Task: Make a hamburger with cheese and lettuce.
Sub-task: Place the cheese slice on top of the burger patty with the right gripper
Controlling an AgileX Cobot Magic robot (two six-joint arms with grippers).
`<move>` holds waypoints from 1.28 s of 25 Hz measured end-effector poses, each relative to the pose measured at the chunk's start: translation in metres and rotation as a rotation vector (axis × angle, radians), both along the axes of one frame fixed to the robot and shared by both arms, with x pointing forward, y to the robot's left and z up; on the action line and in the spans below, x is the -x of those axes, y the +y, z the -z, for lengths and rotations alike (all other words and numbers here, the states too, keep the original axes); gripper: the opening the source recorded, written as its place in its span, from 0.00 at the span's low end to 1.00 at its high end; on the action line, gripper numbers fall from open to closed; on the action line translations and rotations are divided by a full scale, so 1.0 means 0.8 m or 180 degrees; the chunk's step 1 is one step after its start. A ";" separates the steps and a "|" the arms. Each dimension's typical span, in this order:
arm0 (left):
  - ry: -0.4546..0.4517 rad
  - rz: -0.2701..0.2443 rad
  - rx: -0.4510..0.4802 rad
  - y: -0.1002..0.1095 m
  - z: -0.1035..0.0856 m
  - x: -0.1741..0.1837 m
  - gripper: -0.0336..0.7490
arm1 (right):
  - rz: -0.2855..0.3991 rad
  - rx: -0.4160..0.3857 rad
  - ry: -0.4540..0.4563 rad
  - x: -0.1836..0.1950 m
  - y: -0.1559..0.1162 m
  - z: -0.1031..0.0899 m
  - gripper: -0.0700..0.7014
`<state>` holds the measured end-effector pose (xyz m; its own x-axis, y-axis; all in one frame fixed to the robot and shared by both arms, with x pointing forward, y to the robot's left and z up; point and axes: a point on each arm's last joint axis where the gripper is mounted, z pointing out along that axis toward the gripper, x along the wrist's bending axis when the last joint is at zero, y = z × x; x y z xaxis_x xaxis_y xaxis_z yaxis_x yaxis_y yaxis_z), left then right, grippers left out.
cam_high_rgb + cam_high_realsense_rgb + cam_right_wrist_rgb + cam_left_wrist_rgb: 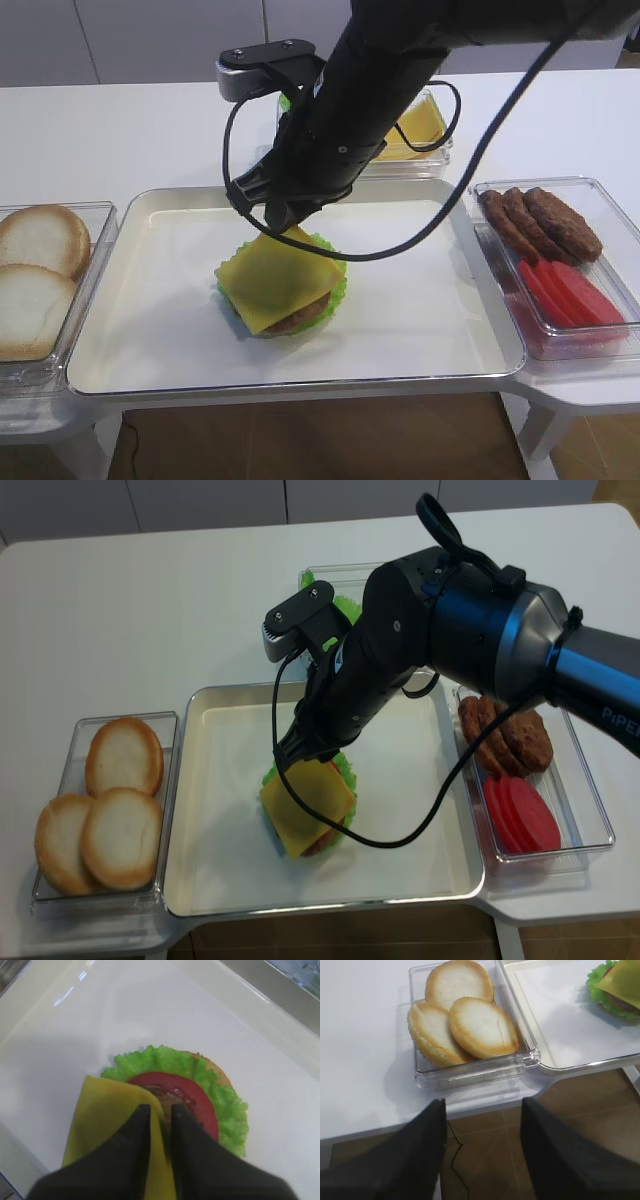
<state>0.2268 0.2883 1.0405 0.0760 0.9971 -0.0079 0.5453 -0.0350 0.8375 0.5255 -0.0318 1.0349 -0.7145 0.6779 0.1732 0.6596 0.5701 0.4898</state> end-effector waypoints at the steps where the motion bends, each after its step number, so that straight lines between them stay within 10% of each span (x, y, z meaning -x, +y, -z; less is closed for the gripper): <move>1: 0.0000 0.0000 0.0000 0.000 0.000 0.000 0.50 | 0.0000 0.0000 0.0000 0.000 0.000 0.000 0.24; 18: 0.0000 0.0000 0.0000 0.000 0.000 0.000 0.50 | -0.0021 0.0292 -0.0240 -0.007 -0.009 0.002 0.79; 32: 0.0000 0.0000 0.0000 0.000 0.000 0.000 0.50 | 0.0801 0.0640 -0.0040 -0.034 -0.086 -0.026 0.77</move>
